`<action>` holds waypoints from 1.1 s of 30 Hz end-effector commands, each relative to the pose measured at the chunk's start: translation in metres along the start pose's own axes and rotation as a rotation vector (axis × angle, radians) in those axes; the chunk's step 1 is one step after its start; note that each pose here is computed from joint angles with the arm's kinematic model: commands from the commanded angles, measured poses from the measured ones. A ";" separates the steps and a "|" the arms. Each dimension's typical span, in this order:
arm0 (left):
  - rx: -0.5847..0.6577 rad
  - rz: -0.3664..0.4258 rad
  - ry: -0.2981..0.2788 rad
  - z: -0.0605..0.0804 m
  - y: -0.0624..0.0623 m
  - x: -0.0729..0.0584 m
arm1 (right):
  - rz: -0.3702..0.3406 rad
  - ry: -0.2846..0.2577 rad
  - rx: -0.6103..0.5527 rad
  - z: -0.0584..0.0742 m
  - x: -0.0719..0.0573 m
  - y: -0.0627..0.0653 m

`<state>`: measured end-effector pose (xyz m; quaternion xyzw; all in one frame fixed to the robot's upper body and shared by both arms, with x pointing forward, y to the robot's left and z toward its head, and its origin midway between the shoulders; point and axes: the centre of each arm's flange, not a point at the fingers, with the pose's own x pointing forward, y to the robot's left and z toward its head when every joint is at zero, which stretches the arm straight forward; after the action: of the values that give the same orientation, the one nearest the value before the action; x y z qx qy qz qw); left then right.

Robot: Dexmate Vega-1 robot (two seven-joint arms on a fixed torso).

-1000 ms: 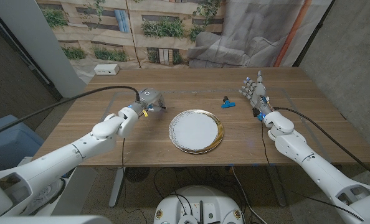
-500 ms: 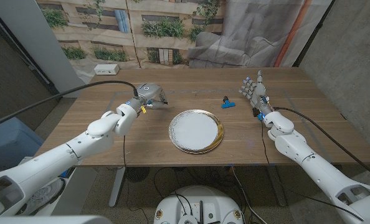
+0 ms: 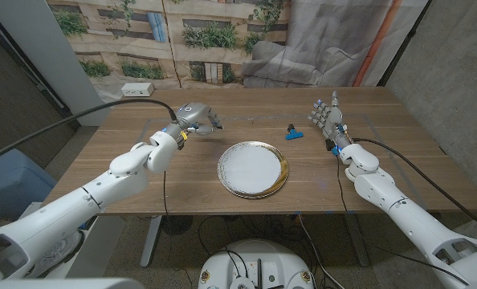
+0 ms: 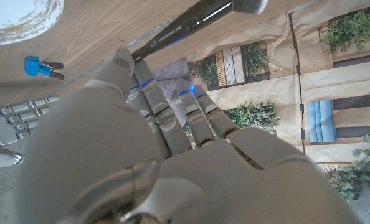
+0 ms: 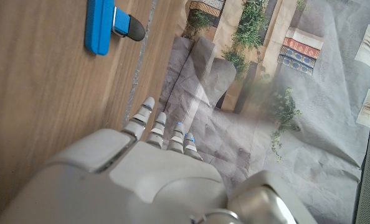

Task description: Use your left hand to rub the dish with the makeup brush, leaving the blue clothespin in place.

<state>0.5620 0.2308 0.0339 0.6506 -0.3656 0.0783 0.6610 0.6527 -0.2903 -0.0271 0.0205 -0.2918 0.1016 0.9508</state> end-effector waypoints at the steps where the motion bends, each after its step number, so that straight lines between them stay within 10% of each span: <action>1: -0.196 0.051 0.021 0.012 0.009 -0.005 | 0.000 0.000 0.000 0.000 0.000 0.000; 33: -0.728 0.073 0.120 0.041 -0.023 -0.029 | 0.000 0.000 0.000 0.000 0.000 0.000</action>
<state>0.5451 0.2085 0.0070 0.4157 -0.3688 0.0190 0.8312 0.6526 -0.2903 -0.0270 0.0204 -0.2918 0.1017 0.9508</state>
